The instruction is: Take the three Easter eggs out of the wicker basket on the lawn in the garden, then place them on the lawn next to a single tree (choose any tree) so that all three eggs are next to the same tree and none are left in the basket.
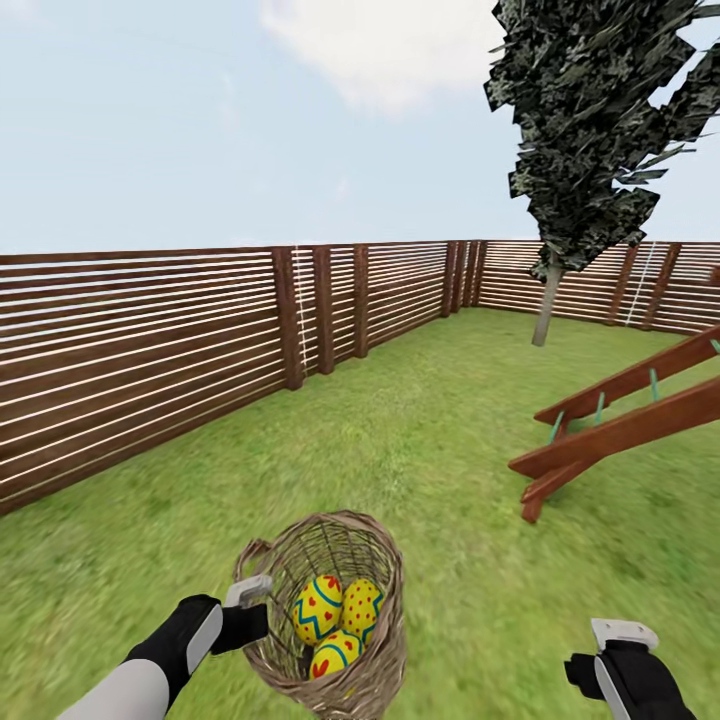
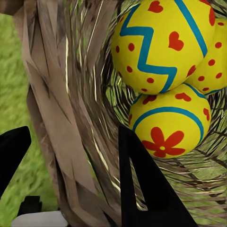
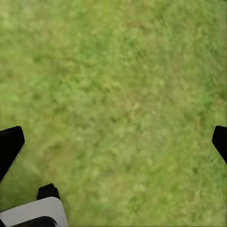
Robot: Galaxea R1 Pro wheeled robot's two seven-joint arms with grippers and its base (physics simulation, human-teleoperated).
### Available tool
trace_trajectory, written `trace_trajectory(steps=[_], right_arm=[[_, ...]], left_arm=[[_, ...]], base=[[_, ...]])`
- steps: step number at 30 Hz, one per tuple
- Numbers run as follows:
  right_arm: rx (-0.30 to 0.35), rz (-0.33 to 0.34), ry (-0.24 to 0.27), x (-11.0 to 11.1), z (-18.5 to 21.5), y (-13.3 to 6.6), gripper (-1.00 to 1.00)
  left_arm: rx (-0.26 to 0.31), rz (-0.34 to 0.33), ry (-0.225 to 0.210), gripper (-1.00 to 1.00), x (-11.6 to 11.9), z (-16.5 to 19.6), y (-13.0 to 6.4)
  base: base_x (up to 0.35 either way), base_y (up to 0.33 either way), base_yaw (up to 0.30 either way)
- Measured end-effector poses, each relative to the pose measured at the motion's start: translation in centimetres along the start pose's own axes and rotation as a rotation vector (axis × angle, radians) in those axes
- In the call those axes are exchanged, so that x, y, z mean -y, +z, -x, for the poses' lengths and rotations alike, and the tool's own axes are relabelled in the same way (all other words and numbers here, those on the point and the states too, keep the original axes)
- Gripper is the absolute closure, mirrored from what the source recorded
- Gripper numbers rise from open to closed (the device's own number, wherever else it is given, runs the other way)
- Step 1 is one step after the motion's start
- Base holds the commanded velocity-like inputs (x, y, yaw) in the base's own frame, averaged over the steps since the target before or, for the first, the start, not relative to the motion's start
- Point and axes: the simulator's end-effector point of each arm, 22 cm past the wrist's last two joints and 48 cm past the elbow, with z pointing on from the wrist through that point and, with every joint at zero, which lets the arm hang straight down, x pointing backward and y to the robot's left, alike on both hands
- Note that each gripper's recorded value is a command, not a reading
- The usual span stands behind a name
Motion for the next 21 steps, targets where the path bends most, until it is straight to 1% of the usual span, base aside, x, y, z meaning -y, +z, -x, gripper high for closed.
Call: trace_trajectory(steps=[10,13,16,18,21], right_arm=[[0.0,0.003,0.0,-0.2,0.0,-0.03,-1.0],[0.002,0.002,-0.001,-0.21,0.04,-0.04,-1.0],[0.0,0.003,-0.001,-0.29,-0.04,-0.03,-1.0],[0.0,0.003,-0.001,-0.29,-0.04,-0.02,-1.0],[0.0,0.004,0.0,-0.31,-0.05,-0.02,-1.0]], left_arm=[[-0.001,0.001,-0.001,1.0,-0.08,-0.04,0.0],[-0.001,-0.002,-0.007,1.0,-0.02,-0.05,0.0],[-0.002,0.004,0.002,1.0,-0.18,-0.09,0.01],[-0.002,0.0,-0.004,1.0,-0.08,-0.11,0.02],[-0.003,0.004,0.004,1.0,-0.16,-0.14,0.03]], base=[[0.33,0.0,0.012],[0.33,0.0,0.257],[0.33,0.0,0.289],[0.33,0.0,0.288],[0.33,0.0,0.079]])
